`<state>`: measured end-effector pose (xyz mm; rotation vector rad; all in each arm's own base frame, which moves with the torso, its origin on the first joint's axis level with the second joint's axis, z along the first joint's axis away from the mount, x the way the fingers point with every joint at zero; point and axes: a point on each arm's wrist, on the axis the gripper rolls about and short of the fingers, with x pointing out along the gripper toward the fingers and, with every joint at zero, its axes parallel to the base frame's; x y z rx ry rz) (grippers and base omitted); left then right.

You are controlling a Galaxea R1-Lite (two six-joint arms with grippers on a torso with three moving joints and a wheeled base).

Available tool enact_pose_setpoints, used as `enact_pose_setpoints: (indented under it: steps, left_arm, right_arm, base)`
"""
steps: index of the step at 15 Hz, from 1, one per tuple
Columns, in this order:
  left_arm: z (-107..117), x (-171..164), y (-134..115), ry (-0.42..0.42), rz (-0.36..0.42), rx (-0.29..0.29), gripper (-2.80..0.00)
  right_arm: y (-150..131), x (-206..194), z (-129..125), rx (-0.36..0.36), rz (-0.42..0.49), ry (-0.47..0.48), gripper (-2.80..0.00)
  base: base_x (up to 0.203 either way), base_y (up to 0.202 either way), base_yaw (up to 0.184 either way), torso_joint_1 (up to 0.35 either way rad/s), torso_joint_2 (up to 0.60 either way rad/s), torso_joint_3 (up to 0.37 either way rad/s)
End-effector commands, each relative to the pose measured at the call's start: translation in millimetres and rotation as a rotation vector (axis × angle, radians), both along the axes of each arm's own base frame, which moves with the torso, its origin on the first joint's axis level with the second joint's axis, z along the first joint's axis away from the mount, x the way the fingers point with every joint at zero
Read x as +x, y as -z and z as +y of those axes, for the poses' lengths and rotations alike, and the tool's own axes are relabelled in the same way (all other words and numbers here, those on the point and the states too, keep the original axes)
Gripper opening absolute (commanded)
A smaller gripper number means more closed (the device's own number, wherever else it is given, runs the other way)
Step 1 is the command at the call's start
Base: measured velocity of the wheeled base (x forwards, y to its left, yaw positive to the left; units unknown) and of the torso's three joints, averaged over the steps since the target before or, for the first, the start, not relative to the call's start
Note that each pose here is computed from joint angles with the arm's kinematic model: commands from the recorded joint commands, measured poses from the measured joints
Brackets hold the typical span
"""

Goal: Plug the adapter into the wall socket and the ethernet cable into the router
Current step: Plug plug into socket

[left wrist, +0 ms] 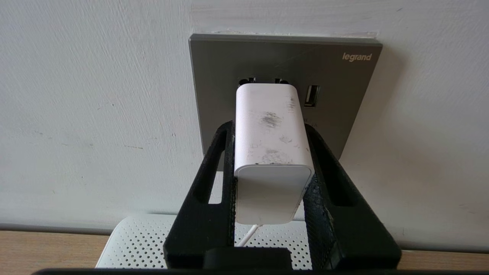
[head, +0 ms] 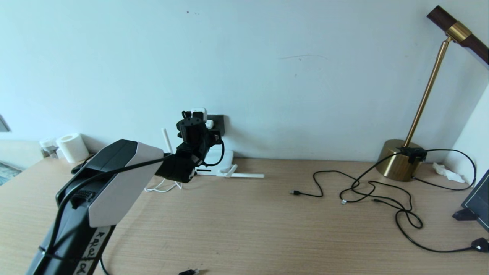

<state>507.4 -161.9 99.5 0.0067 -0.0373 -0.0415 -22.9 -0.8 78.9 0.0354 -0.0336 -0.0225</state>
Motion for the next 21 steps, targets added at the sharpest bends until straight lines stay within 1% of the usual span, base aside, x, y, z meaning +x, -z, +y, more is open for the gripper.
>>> enact_pose_setpoints:
  steps: [1,10,21]
  left_arm:
    - [0.7,0.2,-0.2,-0.004,-0.004,-0.001,-2.80]
    - [0.7,-2.3,-11.9,-0.002,-0.022,-0.007,-2.80]
    - [0.0,-2.5,-11.2,-0.002,-0.015,-0.005,-2.80]
  right_arm:
    - [2.5,0.7,0.0,0.000,0.009,0.000,-2.80]
    - [2.5,0.7,0.0,0.000,0.009,0.000,-2.80]
    - [2.5,0.7,0.0,0.000,0.009,-0.002,-2.80]
  base:
    - [0.000,0.000,0.000,0.000,0.00,0.000]
    - [0.000,0.000,0.000,0.000,0.00,0.000]
    - [0.000,0.000,0.000,0.000,0.00,0.000]
